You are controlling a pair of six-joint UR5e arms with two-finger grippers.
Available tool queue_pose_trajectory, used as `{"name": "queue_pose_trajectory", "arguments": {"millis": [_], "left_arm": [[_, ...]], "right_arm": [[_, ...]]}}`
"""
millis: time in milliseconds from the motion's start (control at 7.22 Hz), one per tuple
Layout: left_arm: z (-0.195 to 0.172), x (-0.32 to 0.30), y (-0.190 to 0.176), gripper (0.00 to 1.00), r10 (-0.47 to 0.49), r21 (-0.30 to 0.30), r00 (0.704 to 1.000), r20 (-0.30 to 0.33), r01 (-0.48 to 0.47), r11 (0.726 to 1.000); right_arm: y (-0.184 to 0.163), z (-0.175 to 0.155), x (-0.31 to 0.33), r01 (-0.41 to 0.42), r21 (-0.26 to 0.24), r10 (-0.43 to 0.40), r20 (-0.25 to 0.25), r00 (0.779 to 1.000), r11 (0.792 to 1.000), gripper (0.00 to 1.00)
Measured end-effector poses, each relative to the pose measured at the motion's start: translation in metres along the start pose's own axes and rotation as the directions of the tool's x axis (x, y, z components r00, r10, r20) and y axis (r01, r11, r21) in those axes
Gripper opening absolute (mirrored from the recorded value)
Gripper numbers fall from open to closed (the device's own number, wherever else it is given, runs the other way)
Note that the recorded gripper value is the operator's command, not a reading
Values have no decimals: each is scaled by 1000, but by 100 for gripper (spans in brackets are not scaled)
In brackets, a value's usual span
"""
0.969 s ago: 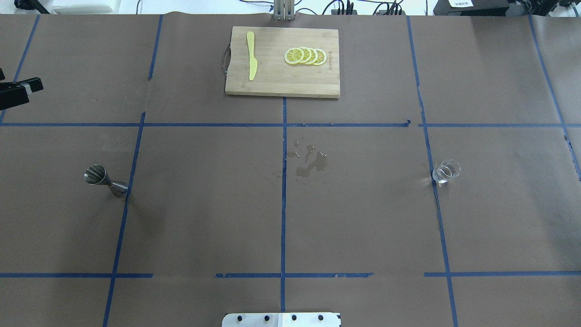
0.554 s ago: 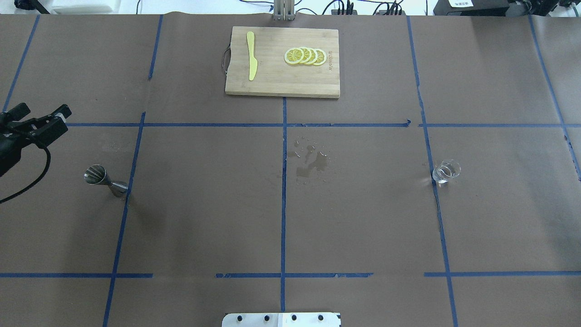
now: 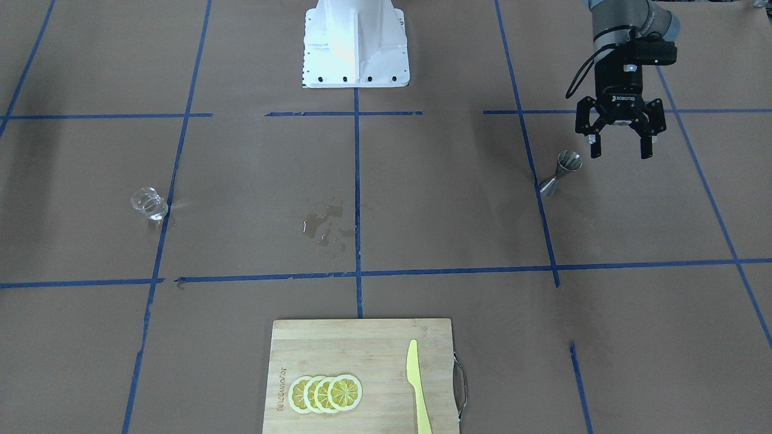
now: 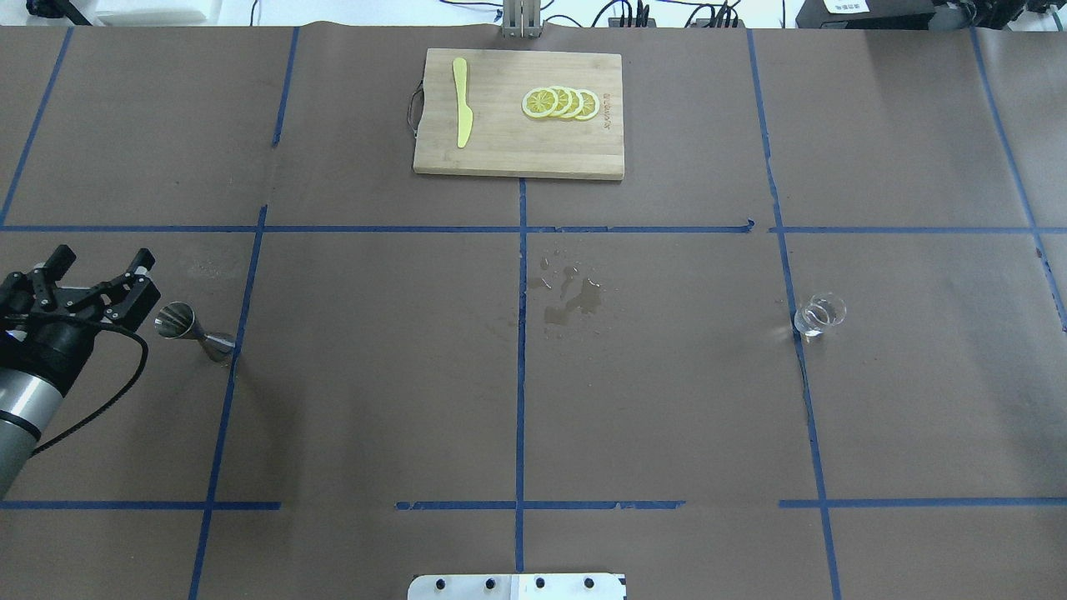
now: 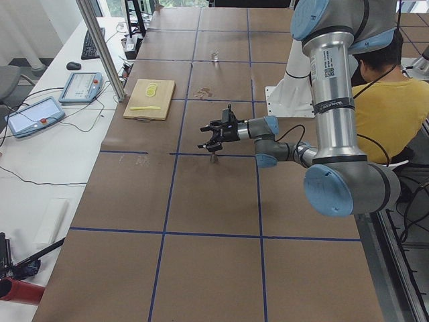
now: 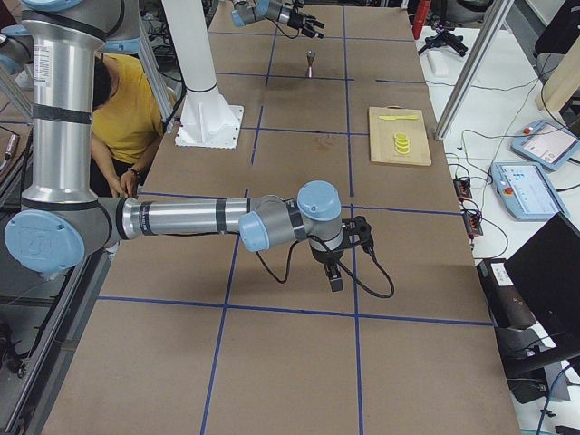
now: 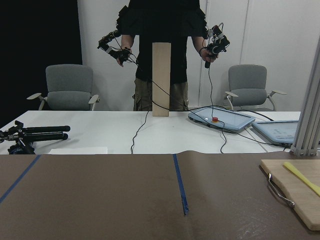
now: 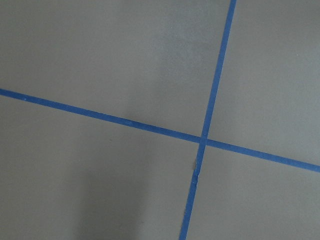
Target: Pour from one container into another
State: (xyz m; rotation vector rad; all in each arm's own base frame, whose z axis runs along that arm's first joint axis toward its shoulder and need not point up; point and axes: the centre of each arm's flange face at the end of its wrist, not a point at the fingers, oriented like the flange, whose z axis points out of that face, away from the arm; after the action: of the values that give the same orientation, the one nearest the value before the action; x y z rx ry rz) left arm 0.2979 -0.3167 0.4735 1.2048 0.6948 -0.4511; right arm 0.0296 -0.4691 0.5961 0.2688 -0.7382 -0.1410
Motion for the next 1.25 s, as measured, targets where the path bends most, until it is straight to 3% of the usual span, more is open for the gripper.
{"name": "queue_pose_trajectory", "arguments": {"millis": [415, 1246], "left_arm": [[6, 32, 51, 100, -2, 29, 1000, -19, 3, 1000], [3, 33, 95, 100, -32, 6, 999, -24, 32, 999]], "right_arm": [[0, 0, 0, -1, -1, 1, 0, 1000, 1000, 100], [0, 0, 0, 0, 0, 0, 0, 1000, 1000, 100]]}}
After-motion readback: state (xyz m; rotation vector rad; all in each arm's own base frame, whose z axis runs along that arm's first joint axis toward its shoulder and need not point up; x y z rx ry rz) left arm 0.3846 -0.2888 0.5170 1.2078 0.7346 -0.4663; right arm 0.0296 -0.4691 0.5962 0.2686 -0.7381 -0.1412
